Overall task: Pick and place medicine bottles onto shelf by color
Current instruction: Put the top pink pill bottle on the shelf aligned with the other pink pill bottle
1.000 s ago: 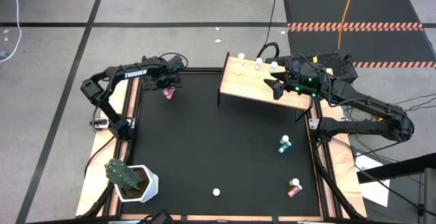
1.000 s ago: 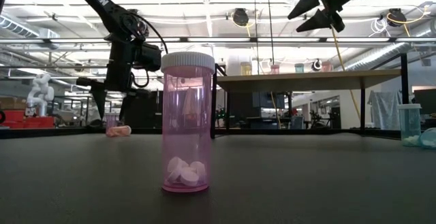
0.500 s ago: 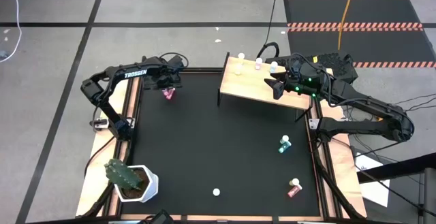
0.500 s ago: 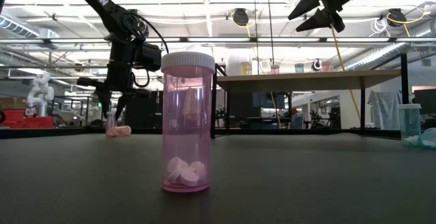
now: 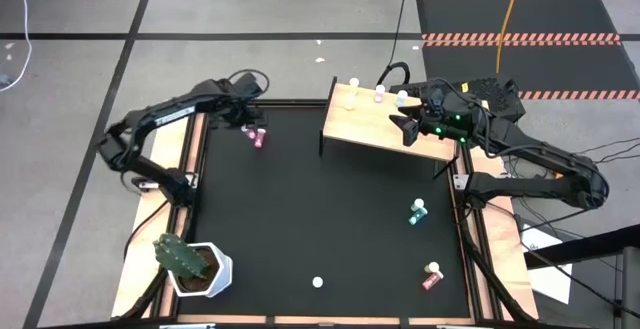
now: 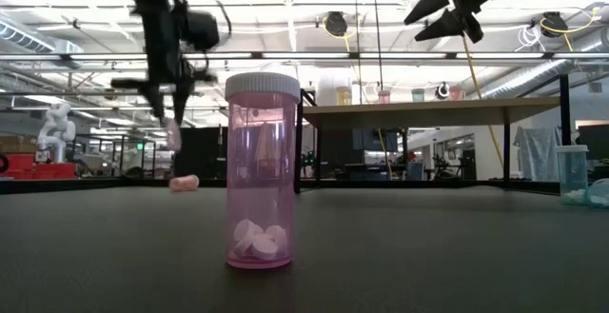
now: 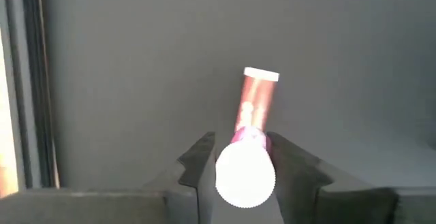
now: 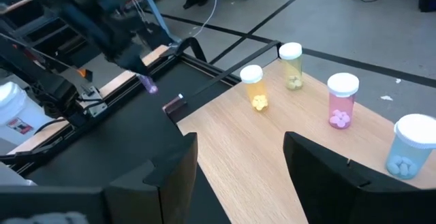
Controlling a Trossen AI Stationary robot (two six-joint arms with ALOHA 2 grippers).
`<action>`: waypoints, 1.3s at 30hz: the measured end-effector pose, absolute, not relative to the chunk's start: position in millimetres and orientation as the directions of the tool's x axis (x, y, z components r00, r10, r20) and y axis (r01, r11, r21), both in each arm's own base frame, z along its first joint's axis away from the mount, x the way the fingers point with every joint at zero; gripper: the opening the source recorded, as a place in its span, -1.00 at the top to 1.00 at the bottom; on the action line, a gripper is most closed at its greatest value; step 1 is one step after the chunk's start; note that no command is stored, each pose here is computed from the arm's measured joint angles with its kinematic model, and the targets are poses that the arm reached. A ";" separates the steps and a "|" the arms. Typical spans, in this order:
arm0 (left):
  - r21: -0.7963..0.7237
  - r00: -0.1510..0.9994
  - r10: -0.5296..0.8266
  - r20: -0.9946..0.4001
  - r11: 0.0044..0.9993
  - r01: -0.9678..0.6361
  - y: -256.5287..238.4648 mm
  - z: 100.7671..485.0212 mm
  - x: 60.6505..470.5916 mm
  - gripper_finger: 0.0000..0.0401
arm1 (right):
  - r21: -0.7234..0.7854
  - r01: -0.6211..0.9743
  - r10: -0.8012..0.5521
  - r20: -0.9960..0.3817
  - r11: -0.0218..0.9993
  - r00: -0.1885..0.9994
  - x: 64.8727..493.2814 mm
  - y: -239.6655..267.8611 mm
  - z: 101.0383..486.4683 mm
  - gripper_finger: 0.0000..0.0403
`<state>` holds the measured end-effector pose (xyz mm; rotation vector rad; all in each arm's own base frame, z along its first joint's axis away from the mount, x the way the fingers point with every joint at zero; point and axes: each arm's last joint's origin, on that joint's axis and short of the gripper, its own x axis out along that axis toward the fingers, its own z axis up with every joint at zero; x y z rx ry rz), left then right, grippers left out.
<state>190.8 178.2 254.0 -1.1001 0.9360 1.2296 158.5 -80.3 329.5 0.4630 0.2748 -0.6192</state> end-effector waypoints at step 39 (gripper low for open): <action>0.168 0.874 -0.107 -0.474 0.963 0.209 65.5 435.0 412.9 0.40 | 0.451 0.046 -0.013 -0.075 0.891 0.997 162.5 -64.9 360.6 -0.05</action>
